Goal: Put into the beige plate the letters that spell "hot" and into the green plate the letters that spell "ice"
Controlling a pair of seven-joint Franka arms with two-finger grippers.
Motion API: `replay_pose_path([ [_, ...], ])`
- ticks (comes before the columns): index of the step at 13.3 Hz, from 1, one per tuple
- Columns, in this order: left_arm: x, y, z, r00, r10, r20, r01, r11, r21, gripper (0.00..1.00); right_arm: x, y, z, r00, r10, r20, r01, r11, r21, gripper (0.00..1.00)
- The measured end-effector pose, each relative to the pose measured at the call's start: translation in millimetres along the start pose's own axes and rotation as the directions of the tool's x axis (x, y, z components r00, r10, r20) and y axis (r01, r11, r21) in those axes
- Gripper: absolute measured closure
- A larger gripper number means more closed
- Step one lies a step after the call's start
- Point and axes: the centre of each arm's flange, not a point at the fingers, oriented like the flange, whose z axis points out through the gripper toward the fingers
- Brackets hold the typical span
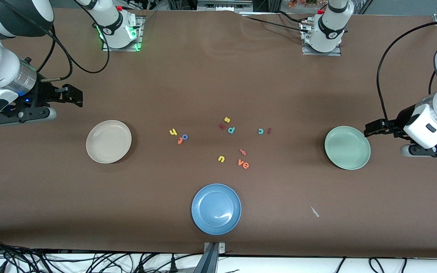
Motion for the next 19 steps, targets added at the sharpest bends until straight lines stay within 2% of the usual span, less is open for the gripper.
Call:
replay_pose_path([
  [3,0.2,-2.4,0.1,0.999,0.04,0.0,-0.04,0.999,0.026,0.0,-0.1,0.6,-0.7,1.0,0.001,-0.001,-0.001,1.0,0.0,0.0],
  [19,1.1,-4.5,1.9,0.999,0.05,0.002,-0.05,0.998,0.027,0.0,-0.2,-1.3,0.1,1.0,-0.002,0.003,0.002,1.0,0.004,0.0],
])
